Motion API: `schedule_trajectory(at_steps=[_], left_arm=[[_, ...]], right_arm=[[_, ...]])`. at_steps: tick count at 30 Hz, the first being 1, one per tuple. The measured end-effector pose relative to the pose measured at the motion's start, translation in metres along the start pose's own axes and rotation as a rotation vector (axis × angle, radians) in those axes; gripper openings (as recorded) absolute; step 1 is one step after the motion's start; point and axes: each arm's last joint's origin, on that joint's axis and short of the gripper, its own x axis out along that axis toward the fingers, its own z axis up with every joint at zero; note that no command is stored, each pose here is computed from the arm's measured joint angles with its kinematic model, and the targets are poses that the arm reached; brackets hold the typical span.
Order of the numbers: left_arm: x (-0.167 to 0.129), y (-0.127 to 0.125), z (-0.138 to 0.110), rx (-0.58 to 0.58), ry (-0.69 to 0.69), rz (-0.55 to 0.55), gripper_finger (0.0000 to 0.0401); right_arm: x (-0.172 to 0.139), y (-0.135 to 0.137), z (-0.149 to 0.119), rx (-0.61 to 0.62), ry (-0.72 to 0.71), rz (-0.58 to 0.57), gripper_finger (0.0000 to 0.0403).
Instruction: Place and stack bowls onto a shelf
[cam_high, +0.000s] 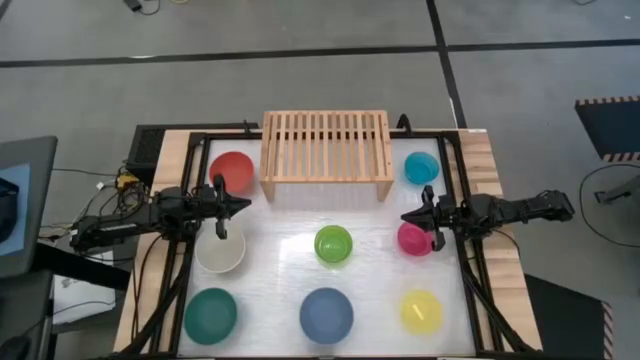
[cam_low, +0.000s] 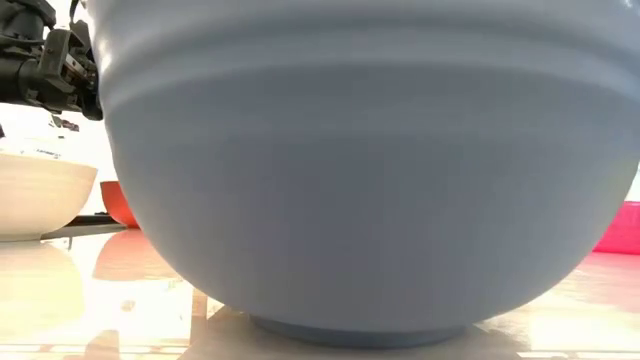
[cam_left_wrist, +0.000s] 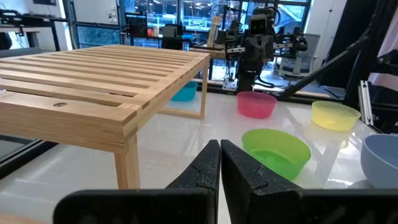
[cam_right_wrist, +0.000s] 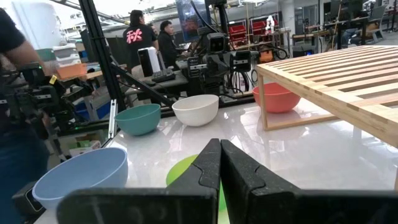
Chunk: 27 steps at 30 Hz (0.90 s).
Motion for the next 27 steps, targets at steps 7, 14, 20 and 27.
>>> schedule_trajectory(at_steps=[7,14,20,27], left_arm=[[0.000,0.002,0.003,-0.094,-0.033,0.055,0.0000],[0.000,0.005,0.002,-0.436,-0.061,0.159,0.0000],[0.001,0.007,0.001,-0.724,-0.116,0.244,0.0000],[0.005,0.003,0.004,-0.868,-0.142,0.199,0.0000]], right_arm=[[0.000,0.000,0.000,0.000,0.000,0.000,0.0031],[0.000,-0.001,0.000,-0.063,-0.005,-0.015,0.0031],[-0.001,-0.005,0.014,-0.182,-0.143,-0.145,0.0031],[-0.006,-0.010,0.034,0.181,-0.392,-0.199,0.0031]])
